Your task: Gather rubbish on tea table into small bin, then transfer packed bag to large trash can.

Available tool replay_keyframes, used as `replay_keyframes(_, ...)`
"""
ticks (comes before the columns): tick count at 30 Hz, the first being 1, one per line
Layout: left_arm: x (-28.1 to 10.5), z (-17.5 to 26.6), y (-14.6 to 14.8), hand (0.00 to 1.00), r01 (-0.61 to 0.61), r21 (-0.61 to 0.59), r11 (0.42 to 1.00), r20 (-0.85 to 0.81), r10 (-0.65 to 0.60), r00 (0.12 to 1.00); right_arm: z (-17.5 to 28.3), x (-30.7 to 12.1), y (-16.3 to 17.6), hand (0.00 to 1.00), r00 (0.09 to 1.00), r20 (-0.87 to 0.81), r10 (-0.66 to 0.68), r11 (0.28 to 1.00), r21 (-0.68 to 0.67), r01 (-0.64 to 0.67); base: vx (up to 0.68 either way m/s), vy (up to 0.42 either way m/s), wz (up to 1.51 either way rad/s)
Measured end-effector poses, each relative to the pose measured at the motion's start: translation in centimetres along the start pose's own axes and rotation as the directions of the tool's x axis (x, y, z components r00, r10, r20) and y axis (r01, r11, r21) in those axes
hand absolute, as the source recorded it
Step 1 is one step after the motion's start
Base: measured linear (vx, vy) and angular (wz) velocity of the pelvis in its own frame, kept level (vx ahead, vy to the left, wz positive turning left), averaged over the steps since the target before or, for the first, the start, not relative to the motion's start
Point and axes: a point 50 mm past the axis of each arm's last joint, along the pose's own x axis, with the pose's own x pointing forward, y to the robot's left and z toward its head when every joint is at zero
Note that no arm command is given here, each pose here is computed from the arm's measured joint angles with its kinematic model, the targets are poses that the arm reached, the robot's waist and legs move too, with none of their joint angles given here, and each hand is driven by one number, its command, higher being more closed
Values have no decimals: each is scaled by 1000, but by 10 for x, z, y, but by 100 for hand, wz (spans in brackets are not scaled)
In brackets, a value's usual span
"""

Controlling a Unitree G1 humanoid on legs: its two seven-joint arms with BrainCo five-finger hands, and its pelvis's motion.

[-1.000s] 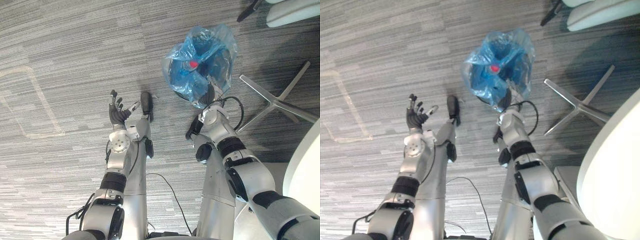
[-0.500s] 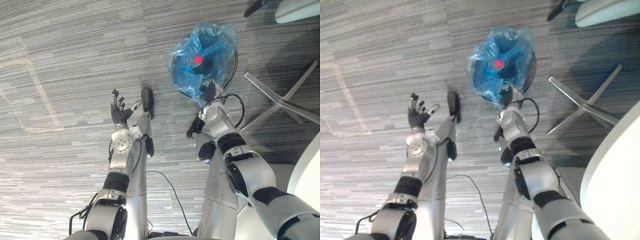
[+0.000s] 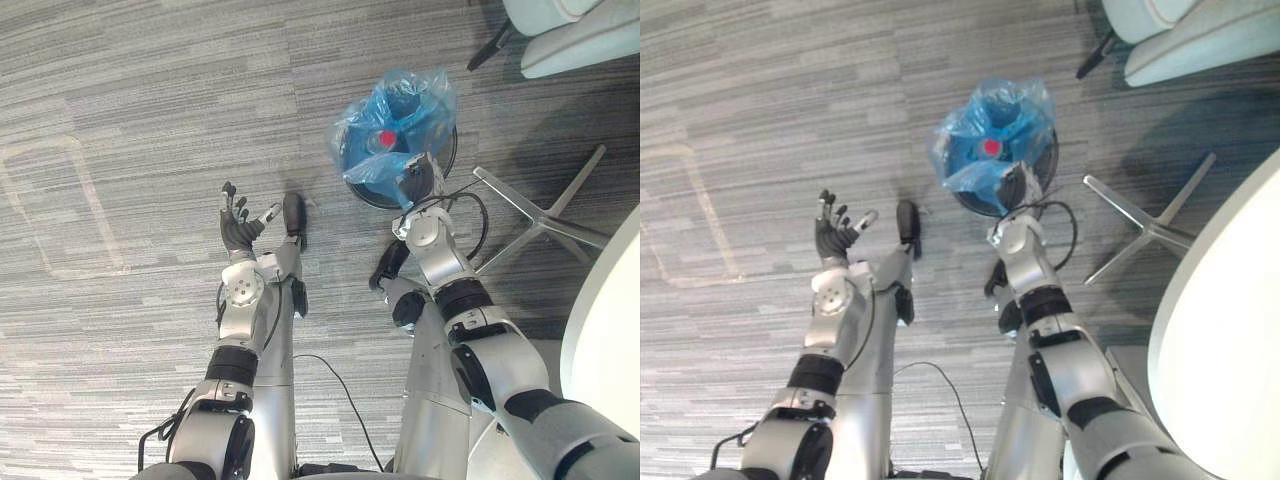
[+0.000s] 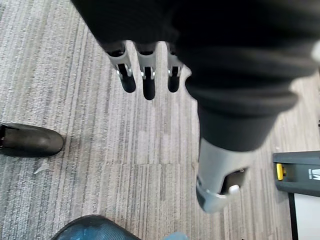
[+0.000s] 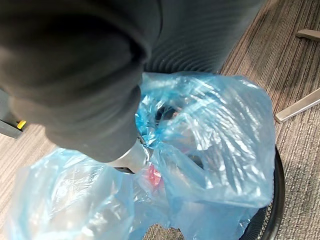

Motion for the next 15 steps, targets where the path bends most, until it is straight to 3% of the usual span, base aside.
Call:
replay_keyframes(12, -39, -48, 10, 0, 93, 103, 990, -192, -72, 979, -31, -74, 48, 100, 988, -81, 134, 969, 217, -114, -2, -37, -3)
replay_keyframes(15, -71, -82, 26, 0, 133, 164, 977, -339, -71, 938, -50, -120, 71, 100, 953, -155, 260, 924, 327, -199, 130, -31, -9)
